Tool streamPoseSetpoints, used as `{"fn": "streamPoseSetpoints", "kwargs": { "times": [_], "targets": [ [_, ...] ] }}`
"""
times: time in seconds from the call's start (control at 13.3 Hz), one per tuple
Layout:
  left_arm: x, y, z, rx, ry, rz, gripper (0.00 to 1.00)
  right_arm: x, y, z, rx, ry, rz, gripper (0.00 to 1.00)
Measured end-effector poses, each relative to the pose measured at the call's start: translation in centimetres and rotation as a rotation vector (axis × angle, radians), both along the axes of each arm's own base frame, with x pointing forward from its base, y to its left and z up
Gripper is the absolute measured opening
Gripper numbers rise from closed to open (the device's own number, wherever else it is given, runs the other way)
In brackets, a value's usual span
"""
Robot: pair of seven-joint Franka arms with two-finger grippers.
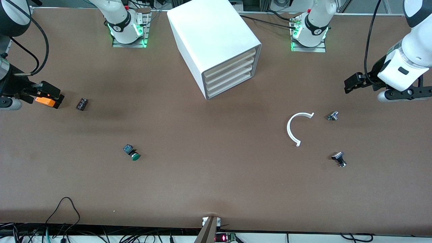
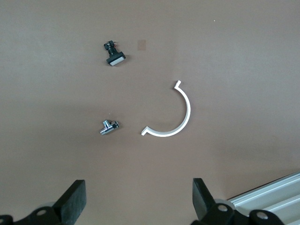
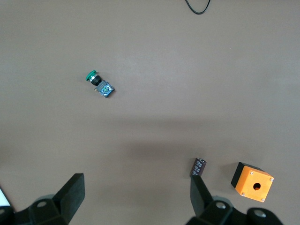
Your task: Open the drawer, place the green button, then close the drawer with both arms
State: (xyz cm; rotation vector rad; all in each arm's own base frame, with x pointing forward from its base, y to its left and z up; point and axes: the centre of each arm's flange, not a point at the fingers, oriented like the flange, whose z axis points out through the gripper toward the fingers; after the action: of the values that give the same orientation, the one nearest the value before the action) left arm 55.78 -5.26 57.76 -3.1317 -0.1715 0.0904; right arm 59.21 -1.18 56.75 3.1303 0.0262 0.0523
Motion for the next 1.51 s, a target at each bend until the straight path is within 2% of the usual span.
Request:
{"fn": "streamPoseSetpoints", "kwargs": {
  "times": [1.51],
  "targets": [
    [0.02,-0.21,0.08,-0.001,-0.003,-0.016,1.0,0.2,-0.18,-0.72,0.0,0.015,-0.003,1.0]
  ]
}}
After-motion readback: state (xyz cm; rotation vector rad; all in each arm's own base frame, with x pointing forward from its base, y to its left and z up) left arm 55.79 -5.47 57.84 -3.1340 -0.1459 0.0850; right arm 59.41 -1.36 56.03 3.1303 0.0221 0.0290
